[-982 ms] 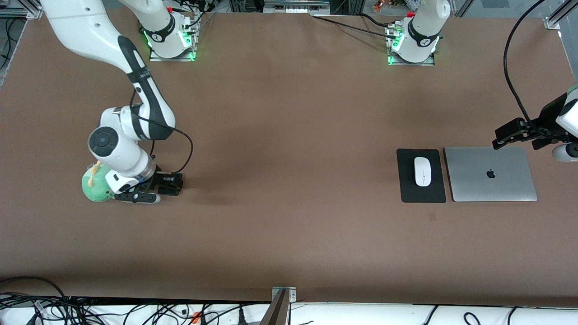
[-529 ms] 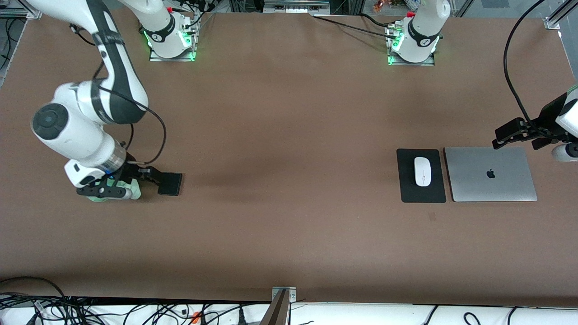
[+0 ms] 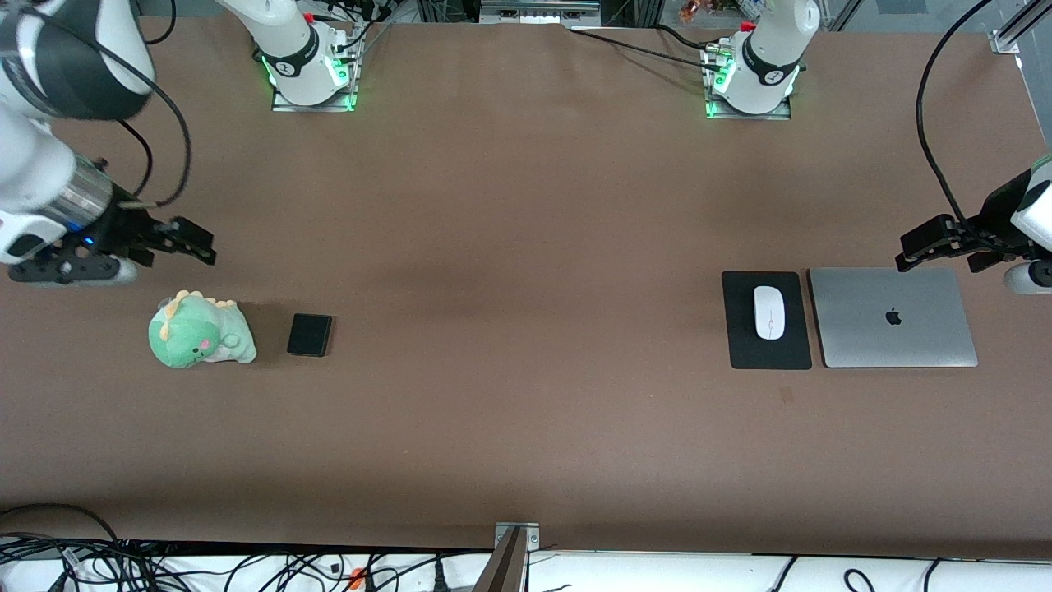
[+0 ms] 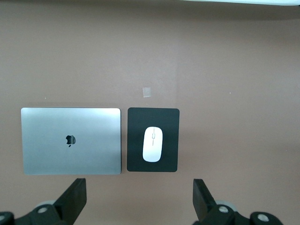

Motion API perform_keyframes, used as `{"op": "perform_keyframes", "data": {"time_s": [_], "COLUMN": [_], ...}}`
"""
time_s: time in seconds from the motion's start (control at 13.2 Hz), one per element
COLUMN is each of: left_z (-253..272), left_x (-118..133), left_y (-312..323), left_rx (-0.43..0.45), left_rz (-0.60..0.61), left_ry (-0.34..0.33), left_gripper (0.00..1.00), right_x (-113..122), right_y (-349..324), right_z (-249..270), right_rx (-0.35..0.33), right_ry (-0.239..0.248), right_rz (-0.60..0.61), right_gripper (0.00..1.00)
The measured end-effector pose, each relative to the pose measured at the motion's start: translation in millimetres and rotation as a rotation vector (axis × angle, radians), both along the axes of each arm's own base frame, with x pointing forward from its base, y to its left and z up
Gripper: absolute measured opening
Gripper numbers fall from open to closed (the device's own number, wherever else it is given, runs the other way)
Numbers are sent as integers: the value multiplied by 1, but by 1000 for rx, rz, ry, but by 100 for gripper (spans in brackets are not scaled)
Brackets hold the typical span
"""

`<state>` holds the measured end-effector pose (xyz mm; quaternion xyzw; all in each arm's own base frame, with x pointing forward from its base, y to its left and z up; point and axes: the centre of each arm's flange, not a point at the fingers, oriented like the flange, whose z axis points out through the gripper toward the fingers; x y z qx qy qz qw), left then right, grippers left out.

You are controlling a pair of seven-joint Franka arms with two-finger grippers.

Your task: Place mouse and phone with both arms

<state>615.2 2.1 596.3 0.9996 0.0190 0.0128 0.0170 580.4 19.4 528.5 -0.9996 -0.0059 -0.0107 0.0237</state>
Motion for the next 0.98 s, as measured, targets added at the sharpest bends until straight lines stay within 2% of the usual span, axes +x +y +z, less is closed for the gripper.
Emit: {"op": "perform_keyframes", "data": {"time_s": [0.3,0.68,0.98], "left_z": [0,0,0], "left_x": [0,0,0], "left_y": [0,0,0], "left_rx": [0,0,0], "left_rz": [0,0,0], "left_ry": [1,1,1], "left_gripper": [100,100,100], "right_x": [-7,-6,-11], "right_y": [-28,-34,-33], "right_z": [40,79,87], "right_rx": [-2,-21,-20], "right_ry": [-3,-48,-21], "right_rz": [-28,-33,-30], "right_gripper": [100,100,100]}}
